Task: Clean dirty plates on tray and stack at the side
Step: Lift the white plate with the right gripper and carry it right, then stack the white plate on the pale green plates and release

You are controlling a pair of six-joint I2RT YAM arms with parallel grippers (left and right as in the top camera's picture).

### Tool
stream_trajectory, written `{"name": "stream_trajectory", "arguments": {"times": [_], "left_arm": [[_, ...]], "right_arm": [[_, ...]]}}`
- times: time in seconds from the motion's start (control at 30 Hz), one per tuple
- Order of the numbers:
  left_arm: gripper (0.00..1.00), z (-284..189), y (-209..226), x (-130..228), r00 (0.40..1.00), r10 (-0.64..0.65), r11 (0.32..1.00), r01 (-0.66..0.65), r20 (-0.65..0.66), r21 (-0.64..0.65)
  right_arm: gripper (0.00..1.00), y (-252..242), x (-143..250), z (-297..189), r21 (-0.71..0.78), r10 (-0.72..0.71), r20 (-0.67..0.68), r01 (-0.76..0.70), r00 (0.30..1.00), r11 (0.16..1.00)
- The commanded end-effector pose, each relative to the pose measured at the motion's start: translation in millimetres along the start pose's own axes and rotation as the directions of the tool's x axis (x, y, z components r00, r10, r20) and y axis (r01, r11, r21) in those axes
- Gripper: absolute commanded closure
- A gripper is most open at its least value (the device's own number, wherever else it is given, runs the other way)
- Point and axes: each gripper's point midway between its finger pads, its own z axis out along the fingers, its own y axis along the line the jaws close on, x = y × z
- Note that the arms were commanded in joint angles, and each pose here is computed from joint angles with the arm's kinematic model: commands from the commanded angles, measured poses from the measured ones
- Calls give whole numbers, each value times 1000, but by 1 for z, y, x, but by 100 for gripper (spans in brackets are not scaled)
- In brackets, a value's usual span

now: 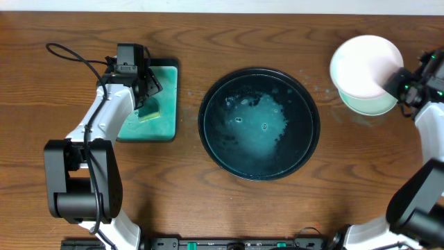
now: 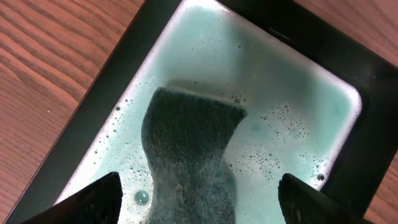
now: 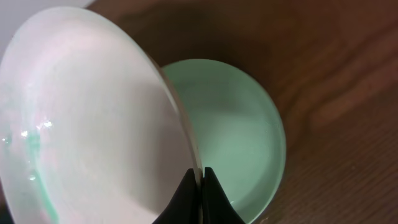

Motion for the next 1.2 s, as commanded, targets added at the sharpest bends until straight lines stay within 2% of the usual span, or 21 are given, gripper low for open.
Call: {"name": "stream_trajectory", "arguments": {"times": [0.0,0.17,0.23,0.3,0.33,0.37,0.47,0.6,0.7,0.87,0.97,1.0,1.03,1.17], "left_arm": [[19,-8,0,-7,1000,-3,1000,3,24,0],[20,-8,0,-7,1000,-3,1000,3,24,0],[20,-8,0,-7,1000,-3,1000,3,24,0],[20,-8,0,-7,1000,-3,1000,3,24,0],[20,-8,0,-7,1000,-3,1000,3,24,0],[19,-8,0,-7,1000,-3,1000,3,24,0],[19,-8,0,-7,1000,-3,1000,3,24,0],[20,-8,0,-7,1000,-3,1000,3,24,0],[19,-8,0,-7,1000,-3,1000,3,24,0],[19,-8,0,-7,1000,-3,1000,3,24,0],[20,-8,0,-7,1000,-3,1000,3,24,0],[20,-8,0,-7,1000,-3,1000,3,24,0],[20,-8,0,-7,1000,-3,1000,3,24,0],[20,-8,0,-7,1000,-3,1000,3,24,0]], "right_arm": [[99,-21,1,17,-8,150,-25,-150,988,989],[99,-45,4,38,19,182,-26,-181,983,983],[94,-50,8,42,36,187,-36,-186,982,982],[93,-53,11,42,51,189,-43,-187,981,981],[85,-52,10,41,51,189,-42,-187,981,981],[70,-50,9,39,43,188,-41,-187,981,981],[37,-45,7,27,35,186,-44,-185,982,982],[18,-35,2,-10,33,173,-41,-172,984,985],[15,-23,4,-50,35,114,-44,-112,993,993],[14,-3,34,-120,87,25,-81,-18,996,996],[11,30,57,-148,7,-80,-44,80,996,997],[9,42,65,-155,-30,-131,-23,130,991,991],[1,53,76,-161,-60,-166,-15,165,986,985],[1,83,116,-176,-182,-214,-35,204,976,962]]}}
